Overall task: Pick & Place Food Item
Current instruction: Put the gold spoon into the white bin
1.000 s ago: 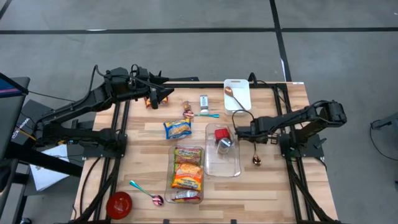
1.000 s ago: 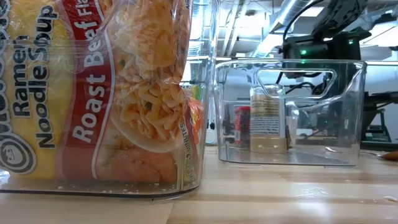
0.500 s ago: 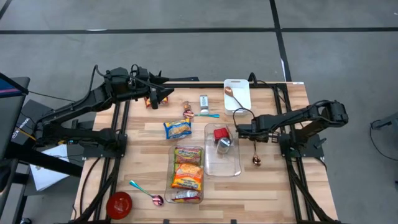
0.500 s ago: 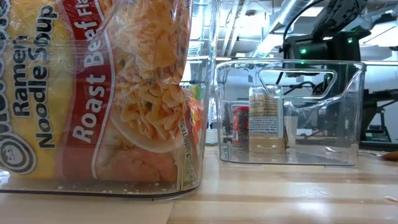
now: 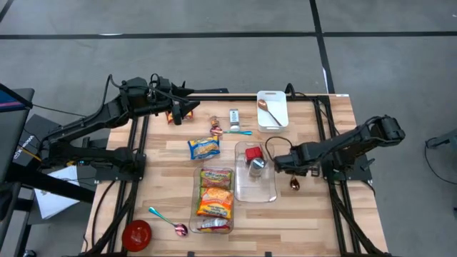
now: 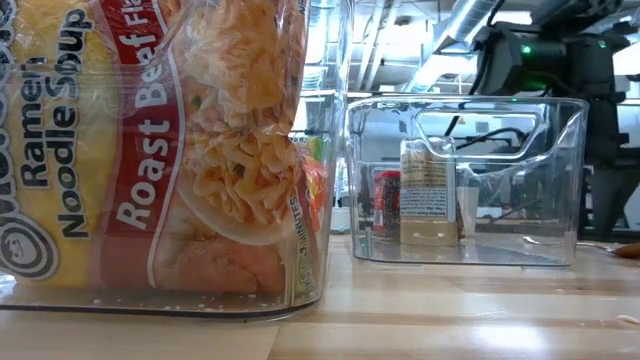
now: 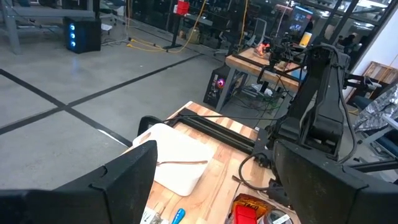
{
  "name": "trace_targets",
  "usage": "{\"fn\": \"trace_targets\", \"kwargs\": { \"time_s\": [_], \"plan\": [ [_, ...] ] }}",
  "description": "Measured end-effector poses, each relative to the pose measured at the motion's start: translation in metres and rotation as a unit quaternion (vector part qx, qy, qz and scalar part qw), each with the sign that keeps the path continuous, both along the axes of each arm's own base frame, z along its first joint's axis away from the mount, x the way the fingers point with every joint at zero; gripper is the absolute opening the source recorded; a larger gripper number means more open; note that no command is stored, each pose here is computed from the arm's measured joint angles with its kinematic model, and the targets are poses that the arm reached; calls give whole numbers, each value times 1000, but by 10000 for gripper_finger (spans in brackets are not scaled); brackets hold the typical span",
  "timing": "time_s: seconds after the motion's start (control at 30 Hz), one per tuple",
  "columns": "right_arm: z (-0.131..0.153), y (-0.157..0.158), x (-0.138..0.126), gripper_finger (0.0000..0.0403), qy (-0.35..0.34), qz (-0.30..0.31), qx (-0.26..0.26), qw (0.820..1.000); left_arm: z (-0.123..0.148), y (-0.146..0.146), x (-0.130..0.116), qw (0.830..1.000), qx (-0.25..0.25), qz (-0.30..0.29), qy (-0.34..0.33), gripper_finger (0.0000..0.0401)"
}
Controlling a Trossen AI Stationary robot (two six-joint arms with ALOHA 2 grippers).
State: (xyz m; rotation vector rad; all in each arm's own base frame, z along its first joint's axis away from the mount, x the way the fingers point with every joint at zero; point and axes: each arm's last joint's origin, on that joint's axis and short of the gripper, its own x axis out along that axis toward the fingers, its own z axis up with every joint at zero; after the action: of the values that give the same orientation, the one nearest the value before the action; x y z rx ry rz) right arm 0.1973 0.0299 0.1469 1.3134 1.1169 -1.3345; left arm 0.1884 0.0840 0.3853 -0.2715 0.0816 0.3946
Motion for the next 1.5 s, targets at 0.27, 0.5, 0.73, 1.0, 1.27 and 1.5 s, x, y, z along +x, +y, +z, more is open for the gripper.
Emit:
{"fn": "trace_targets", "kwargs": {
  "time_s": [0.27,0.5,0.73,1.0,1.27,1.5],
  "plan": [
    [-6,1,-10,86,31,-6,3,999,0,0,0,1000,-2,0,-1,314],
    [-15,1,-15,86,23,-7,4,1000,0,0,0,1000,-14,1,-5,314],
    [-16,1,-15,85,23,-5,3,1000,0,0,0,1000,-16,1,-6,314],
    [-16,1,-14,37,17,6,3,1000,0,0,0,1000,-16,1,-6,314],
    [-16,1,-14,6,19,12,3,1000,0,0,0,1000,-16,2,-6,314],
    [-11,1,-14,3,10,13,-2,1000,0,0,0,1000,-16,2,-6,314]
  ]
}}
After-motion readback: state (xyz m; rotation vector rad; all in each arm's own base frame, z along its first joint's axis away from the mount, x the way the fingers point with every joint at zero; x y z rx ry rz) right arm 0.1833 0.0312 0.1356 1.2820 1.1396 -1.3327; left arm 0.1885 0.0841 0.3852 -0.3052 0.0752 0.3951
